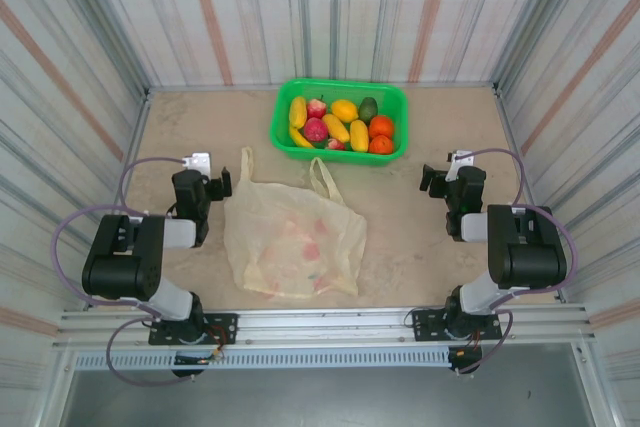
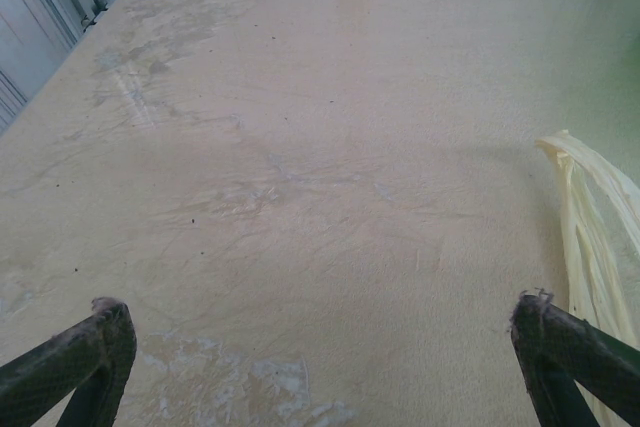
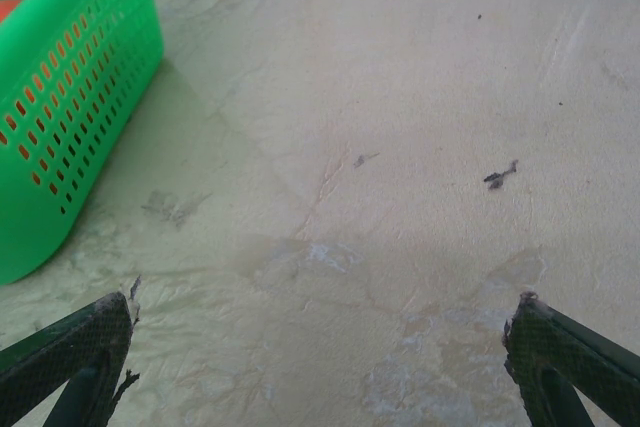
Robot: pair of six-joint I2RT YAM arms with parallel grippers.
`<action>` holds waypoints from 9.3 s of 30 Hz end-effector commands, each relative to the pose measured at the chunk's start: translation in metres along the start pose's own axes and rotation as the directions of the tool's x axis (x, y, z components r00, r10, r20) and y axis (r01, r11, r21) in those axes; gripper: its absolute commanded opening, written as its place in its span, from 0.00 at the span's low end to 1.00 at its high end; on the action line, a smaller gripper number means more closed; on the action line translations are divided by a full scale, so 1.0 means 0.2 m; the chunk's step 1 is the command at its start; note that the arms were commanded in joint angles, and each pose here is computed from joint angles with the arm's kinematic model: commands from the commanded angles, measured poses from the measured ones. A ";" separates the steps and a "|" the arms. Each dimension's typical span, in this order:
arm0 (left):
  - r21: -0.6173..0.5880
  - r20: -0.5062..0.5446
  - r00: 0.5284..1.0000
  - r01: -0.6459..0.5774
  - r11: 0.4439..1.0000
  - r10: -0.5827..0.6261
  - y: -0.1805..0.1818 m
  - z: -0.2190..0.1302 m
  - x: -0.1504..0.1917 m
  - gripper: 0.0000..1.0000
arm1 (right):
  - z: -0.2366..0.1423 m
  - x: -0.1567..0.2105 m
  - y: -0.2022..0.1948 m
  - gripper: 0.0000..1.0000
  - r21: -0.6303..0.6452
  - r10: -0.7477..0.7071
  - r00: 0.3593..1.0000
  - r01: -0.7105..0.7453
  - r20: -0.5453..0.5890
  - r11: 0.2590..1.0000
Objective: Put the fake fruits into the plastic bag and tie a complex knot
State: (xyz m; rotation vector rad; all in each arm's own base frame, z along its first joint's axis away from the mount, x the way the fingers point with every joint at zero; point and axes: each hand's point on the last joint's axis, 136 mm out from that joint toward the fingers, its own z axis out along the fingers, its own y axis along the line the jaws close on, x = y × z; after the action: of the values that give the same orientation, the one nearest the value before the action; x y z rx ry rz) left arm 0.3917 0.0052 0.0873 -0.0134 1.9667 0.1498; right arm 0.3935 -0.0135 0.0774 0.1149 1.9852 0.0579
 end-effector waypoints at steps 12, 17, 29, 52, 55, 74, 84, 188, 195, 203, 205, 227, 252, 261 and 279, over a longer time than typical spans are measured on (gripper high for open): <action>-0.022 0.033 0.999 -0.024 0.999 0.025 -0.01 -0.02 -0.03 0.99 | 0.00 -0.02 0.01 0.99 -0.012 -0.001 1.000 0.001 0.008 1.000; -0.022 0.033 0.999 -0.023 0.999 0.024 -0.01 -0.02 -0.03 0.99 | 0.00 -0.02 0.01 0.99 -0.015 0.003 1.000 -0.003 0.008 1.000; -0.026 0.054 0.998 -0.018 1.000 0.019 0.00 -0.06 -0.07 0.99 | -0.03 -0.10 0.04 0.99 -0.013 -0.027 0.999 0.027 -0.029 1.000; 0.460 -0.054 0.987 -0.109 0.881 0.150 -0.50 -1.31 -0.78 0.99 | -1.16 -0.80 0.73 0.99 -0.286 -0.012 0.987 -0.036 -0.163 0.957; 0.474 -0.157 0.987 0.097 0.875 -0.024 -0.46 -1.31 -0.64 0.99 | -1.14 -0.77 0.82 0.99 -0.448 0.080 0.963 -0.192 -0.257 0.873; 0.243 -0.489 0.811 0.480 0.843 -0.320 -0.37 -0.88 -0.52 0.99 | -0.59 0.28 1.54 0.90 -0.598 -0.521 0.562 0.056 -0.643 0.799; 0.044 -0.603 0.695 0.519 0.854 -0.391 -0.33 -0.45 -0.39 0.99 | -0.45 0.19 1.55 0.00 -0.552 -0.628 0.629 0.353 -0.458 0.756; 0.857 0.333 0.924 -0.213 0.470 -0.188 -0.92 -1.40 -1.89 0.00 | -1.11 -0.26 1.89 0.00 -0.834 -0.047 0.985 -0.116 -0.168 0.540; 0.893 0.397 0.897 -0.329 0.306 -0.193 -1.00 -1.80 -1.89 0.00 | -0.78 -0.49 2.22 0.28 -0.794 0.100 0.994 -0.089 -0.036 0.602; 0.916 0.346 0.927 -0.300 0.267 -0.143 -0.90 -1.87 -1.44 0.00 | -0.76 -0.35 2.28 0.58 -0.822 -0.066 0.995 0.100 0.076 0.561; 0.937 0.298 0.950 -0.272 0.218 -0.094 -0.92 -1.84 -1.20 0.00 | -0.84 -0.14 2.20 0.74 -0.845 -0.164 0.986 0.122 0.042 0.521; 0.906 0.414 0.814 -0.410 -0.101 0.408 -1.14 -1.87 -0.06 0.00 | -1.13 -0.55 1.27 0.76 -0.681 -0.123 0.992 0.069 -0.031 0.729; 0.777 0.503 0.609 -0.630 -0.012 0.613 -1.15 -1.76 0.09 0.00 | -0.85 -0.50 1.51 0.81 -0.653 -0.249 0.957 0.094 -0.149 0.752; 0.785 0.507 0.758 -0.603 0.144 0.411 -1.10 -1.72 -0.17 0.00 | -0.95 -0.09 1.32 0.91 -0.655 -0.282 0.906 0.007 -0.315 0.756; 0.780 0.498 0.756 -0.605 0.163 0.425 -1.07 -1.70 -0.14 0.00 | -0.66 0.24 1.45 0.52 -0.620 -0.341 0.827 -0.010 -0.446 0.785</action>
State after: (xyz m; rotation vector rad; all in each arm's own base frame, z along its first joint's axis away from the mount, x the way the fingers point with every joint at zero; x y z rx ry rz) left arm 0.1067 -0.2484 0.2197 1.4692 1.5306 -0.5362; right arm 0.2486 0.2672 0.0909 -0.5905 2.5073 0.6410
